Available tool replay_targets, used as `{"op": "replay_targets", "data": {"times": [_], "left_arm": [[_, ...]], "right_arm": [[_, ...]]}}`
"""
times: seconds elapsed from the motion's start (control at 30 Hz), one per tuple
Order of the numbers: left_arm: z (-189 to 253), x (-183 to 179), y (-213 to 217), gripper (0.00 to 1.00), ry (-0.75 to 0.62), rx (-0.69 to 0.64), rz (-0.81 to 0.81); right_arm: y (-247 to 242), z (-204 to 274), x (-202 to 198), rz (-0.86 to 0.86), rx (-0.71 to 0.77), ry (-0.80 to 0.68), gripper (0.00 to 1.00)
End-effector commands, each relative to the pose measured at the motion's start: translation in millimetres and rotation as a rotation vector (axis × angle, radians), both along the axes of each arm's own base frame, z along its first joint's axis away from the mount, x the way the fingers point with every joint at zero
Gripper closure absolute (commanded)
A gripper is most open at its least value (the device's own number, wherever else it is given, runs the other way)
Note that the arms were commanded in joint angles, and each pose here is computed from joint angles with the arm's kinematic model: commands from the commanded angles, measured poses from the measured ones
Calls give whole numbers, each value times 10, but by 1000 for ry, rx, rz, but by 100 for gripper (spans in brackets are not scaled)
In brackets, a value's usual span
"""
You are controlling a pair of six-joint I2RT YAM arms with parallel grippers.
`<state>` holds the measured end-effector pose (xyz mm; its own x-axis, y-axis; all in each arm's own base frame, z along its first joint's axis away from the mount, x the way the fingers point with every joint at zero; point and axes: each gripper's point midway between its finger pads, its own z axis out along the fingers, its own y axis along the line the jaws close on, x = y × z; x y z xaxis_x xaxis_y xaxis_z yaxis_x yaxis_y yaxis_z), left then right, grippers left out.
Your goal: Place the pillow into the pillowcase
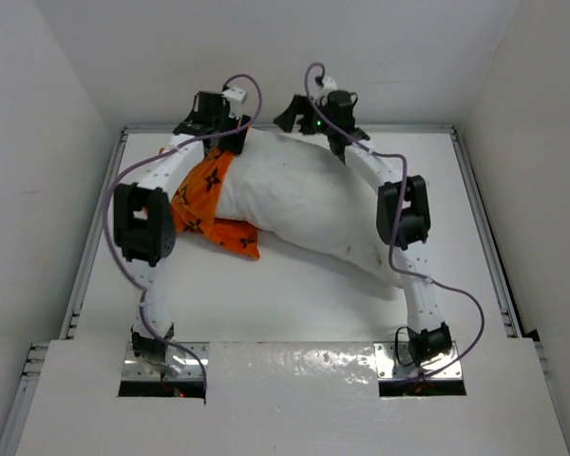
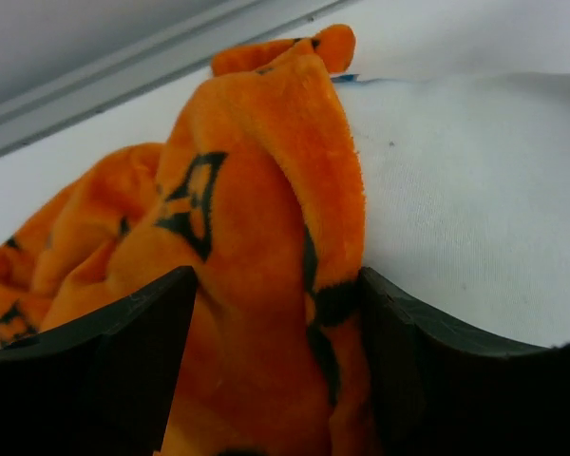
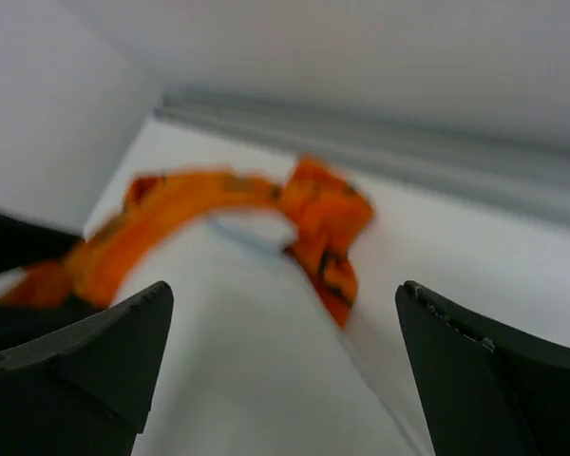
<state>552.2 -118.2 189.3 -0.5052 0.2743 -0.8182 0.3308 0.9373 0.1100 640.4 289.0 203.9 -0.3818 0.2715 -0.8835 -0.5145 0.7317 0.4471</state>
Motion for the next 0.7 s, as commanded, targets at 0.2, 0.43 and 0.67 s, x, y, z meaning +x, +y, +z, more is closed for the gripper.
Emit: {"op": "replay_targets", "data": {"times": [0.2,0.43,0.67], "left_arm": [[-326,91,-276,45,79,-40,-40],[-269,16,-568,100,84,-94,-181],[364,260,-868,100,-96,-148,-204]], "right_arm": [[669,-836,-1119,496,80,198,26],[812,-784,-1744,560,-191,129,100],[1214,-590,-2368,588,-241,-15,100]]}}
